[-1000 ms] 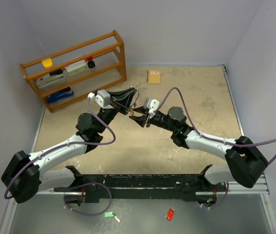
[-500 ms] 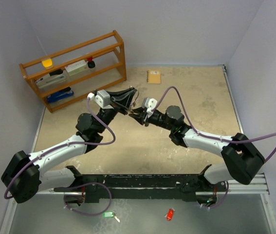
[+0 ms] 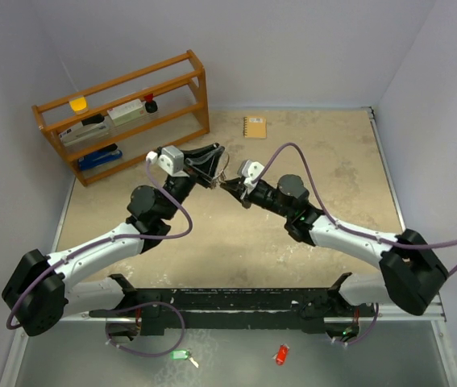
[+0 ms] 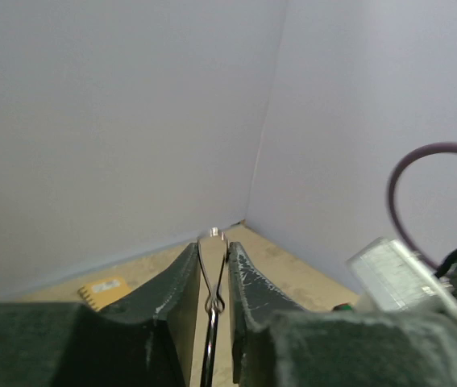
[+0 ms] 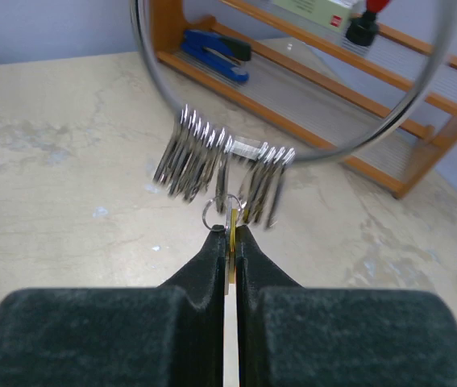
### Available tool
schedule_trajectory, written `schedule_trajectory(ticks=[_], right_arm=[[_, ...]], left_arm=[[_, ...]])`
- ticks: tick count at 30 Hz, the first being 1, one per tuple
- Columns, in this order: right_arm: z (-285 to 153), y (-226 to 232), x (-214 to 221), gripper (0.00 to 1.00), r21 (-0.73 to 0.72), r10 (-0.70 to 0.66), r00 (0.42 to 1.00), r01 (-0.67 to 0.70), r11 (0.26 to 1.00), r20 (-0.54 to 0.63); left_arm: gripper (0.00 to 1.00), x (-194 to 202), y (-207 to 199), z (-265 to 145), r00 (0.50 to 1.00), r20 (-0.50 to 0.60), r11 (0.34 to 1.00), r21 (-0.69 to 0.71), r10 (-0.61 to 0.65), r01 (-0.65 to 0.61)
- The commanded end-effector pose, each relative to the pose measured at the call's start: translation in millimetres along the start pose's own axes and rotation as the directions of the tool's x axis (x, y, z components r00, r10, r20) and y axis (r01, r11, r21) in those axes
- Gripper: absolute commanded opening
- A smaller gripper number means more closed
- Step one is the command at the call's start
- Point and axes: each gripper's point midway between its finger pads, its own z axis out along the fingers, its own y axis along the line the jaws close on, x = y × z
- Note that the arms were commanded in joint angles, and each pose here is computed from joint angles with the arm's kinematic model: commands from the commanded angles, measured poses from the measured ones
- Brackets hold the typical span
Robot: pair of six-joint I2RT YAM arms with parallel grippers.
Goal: Remove the keys from the keyring
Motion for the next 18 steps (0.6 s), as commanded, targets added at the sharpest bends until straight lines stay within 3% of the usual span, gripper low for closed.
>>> schedule_trajectory(ticks=[1, 3, 9, 18], right_arm=[[-16.1, -24.9, -31.4, 0.00, 0.132, -0.070, 0.997, 0.074, 0.988, -0.036], [-28.2, -32.5, -28.0, 0.00, 0.175, -0.068, 0.991, 0.087, 0.981, -0.113], [-60.5, -53.9, -43.5, 0.00, 0.304, -0.074, 0.978, 0.132, 0.943, -0.195], [-72.9, -70.1, -57.1, 0.00, 0.369, -0.056, 0.952, 0.169, 0.914, -0.300]], left_arm=[[0.21, -27.9, 24.4, 4.9, 0.999, 0.040, 0.987, -0.157, 0.026, -0.020], [0.32, -24.5, 37.8, -0.1, 0.999, 0.013, 0.972, -0.230, 0.043, -0.039], [0.35, -20.1, 65.8, -12.2, 0.997, -0.031, 0.922, -0.380, 0.067, -0.074], [0.42, -2.1, 64.4, -7.9, 0.983, -0.152, 0.924, -0.353, 0.099, -0.147]])
